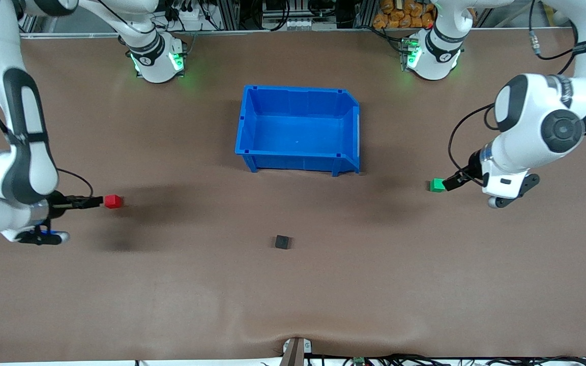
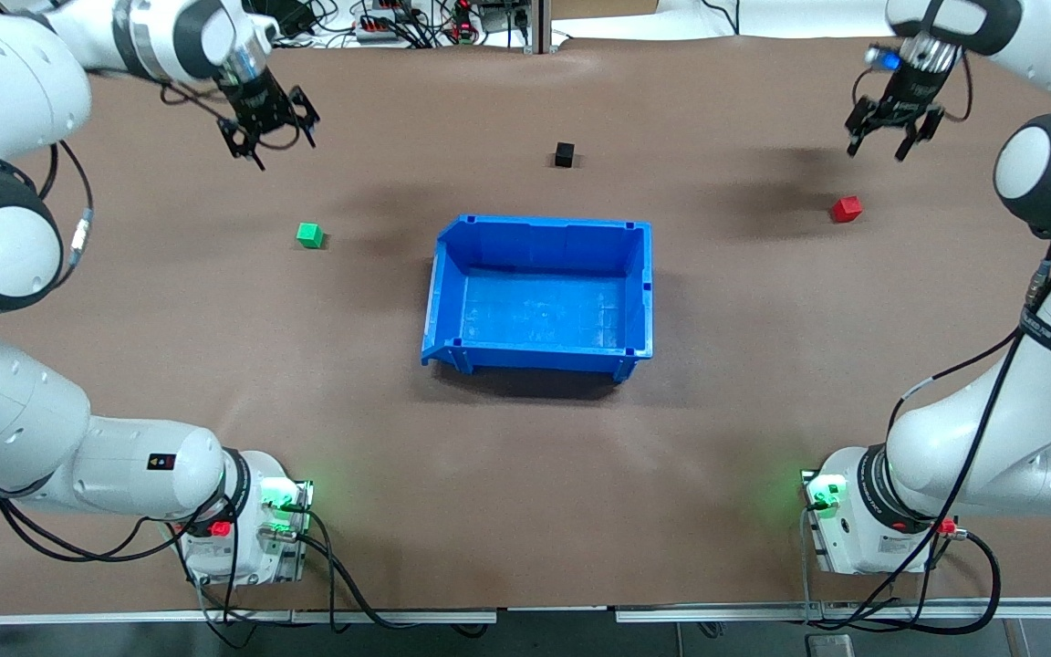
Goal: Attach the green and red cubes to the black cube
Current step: 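Reach the right gripper to the red cube while the left gripper reaches the green cube, then close the right gripper on the red cube while the left gripper grasps green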
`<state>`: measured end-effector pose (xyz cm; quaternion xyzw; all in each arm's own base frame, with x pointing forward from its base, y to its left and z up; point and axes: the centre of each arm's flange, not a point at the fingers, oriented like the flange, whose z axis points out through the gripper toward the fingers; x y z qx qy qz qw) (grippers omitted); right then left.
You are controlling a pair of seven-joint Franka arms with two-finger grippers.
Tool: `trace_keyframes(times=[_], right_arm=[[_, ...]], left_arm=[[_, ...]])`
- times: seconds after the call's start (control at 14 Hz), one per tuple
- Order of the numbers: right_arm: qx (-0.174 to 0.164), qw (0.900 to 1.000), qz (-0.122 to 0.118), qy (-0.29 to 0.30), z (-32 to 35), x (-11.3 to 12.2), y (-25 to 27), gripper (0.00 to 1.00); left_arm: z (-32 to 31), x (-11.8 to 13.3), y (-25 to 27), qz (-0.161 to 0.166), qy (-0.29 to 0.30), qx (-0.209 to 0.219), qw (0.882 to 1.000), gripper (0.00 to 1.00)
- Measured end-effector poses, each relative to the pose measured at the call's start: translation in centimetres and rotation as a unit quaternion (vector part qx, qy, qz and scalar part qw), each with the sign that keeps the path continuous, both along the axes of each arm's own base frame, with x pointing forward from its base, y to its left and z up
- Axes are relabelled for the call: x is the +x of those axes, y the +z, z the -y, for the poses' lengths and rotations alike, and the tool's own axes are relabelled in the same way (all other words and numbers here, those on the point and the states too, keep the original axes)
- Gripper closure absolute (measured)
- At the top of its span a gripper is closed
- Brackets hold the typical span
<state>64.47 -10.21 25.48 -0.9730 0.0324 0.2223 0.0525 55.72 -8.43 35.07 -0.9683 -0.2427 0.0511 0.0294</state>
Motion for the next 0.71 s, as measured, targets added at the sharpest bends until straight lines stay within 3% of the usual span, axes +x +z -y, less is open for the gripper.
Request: trace_keyframes(times=[0.29,0.57,0.71], right_arm=[[-0.003,1.0,-0.008,-0.005,-0.1,-0.3,-6.4,0.0],[0.001,1.0,-0.015,0.008,-0.9,-0.8,-7.7,0.04],[0.006,1.0,-0.023,0.015,-0.9,-1.4,-8.8,0.22]], left_arm=[[-0.1,-1.1,-5.7,-0.023,-0.133,0.009,0.991,0.0],[-0.6,-1.0,-9.6,-0.046,-0.253,-0.013,0.966,0.0],[-1.6,-0.5,-11.3,-0.037,-0.278,-0.021,0.959,0.0]])
